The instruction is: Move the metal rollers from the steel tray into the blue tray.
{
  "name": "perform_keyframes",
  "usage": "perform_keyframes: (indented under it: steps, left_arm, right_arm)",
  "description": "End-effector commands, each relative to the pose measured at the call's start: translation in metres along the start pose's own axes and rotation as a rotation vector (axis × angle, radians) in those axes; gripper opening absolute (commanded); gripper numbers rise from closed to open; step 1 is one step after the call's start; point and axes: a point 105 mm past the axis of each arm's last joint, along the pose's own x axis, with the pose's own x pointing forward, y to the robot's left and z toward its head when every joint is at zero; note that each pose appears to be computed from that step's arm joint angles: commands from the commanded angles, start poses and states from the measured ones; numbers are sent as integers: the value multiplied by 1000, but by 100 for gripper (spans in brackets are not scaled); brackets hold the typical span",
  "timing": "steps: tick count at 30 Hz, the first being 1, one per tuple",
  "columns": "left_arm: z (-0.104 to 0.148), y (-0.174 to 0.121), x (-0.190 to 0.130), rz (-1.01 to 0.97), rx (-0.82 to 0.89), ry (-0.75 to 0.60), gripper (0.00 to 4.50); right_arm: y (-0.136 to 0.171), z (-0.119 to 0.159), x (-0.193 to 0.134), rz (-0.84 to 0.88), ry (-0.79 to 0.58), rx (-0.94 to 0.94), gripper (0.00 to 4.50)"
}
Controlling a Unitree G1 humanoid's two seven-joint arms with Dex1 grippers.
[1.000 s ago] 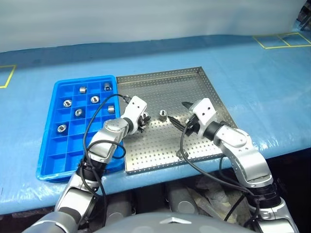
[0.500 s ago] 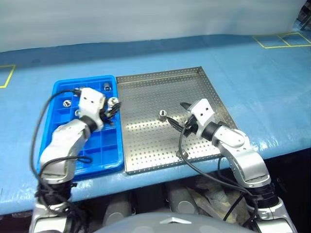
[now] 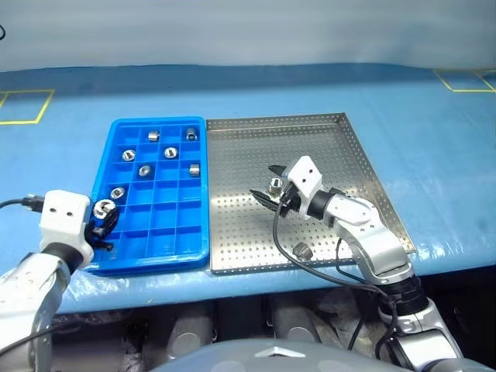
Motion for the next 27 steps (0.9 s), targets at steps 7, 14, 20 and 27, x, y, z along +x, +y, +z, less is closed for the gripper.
perform_keyframes:
  steps: [7,14,20,27]
  left_arm:
    - [-1,-1,-10,31,1,-5,167]
    - [-18,-8,-4,-12,-23,52,167]
    - [-21,-7,-4,-9,-30,63,167]
    - [-23,-9,-6,-25,-35,64,293]
  right_arm:
    - [1,15,6,37,-52,-38,394]
    - [-3,14,2,17,-51,-44,394]
    - [-7,14,-1,0,-47,-49,394]
    - [-8,17,1,-1,-51,-53,394]
